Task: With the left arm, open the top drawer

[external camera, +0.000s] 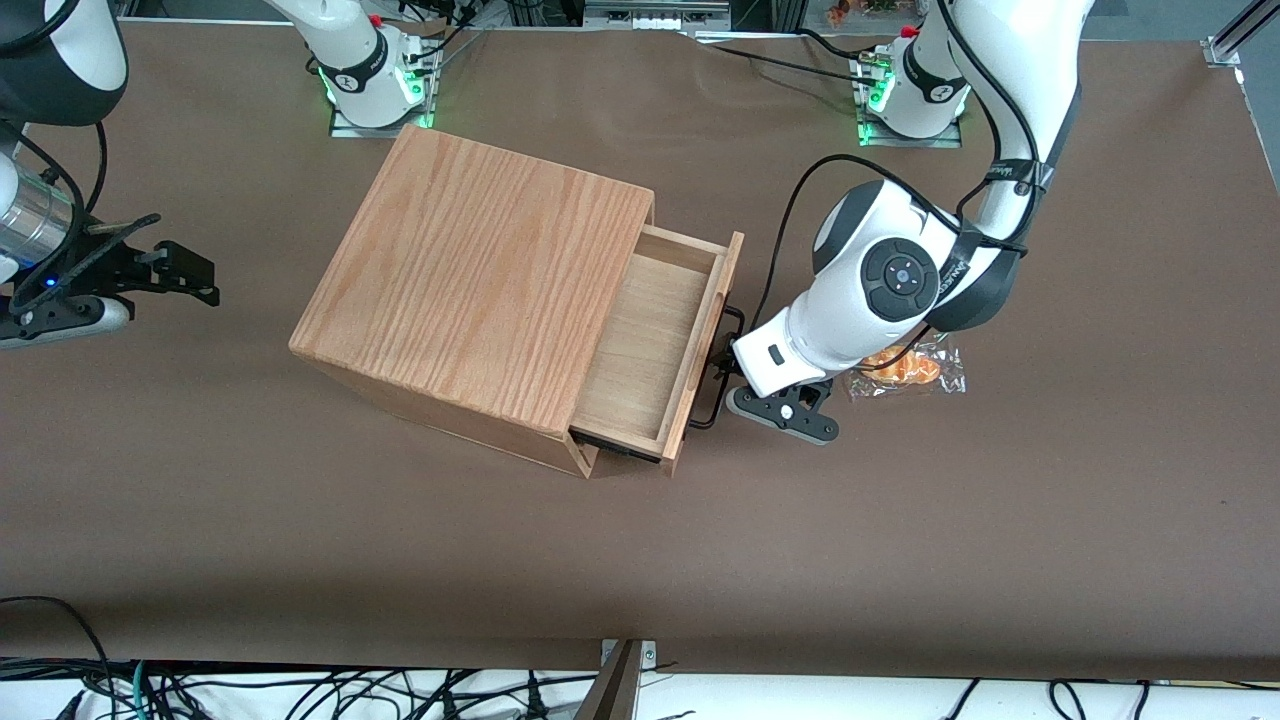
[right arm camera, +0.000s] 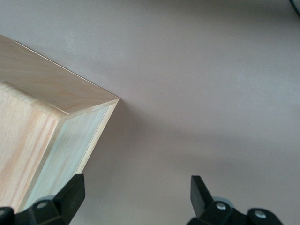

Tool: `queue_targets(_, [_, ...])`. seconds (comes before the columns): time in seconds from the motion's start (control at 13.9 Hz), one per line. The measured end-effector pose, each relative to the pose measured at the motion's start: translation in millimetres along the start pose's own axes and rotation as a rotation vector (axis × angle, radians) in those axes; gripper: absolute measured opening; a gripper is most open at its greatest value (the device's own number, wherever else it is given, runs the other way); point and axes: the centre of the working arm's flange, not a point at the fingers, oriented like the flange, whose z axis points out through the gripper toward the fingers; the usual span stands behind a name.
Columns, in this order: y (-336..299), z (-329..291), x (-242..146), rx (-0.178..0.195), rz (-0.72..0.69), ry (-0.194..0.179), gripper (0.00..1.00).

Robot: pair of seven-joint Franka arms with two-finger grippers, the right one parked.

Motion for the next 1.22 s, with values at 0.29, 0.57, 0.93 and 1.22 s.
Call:
queue_targets(0.29, [-5,-2,0,0.001,-0.003,-0.005,1.00])
queue_targets(0.57, [-14,-4,1,0.003,-0.005,-0.010,1.00])
queue_targets(0.93, [-14,-4,1,0.003,-0.004,-0.011,1.00])
queue_targets(1.22, [-14,-5,1,0.002,-0.004,-0.010,1.00])
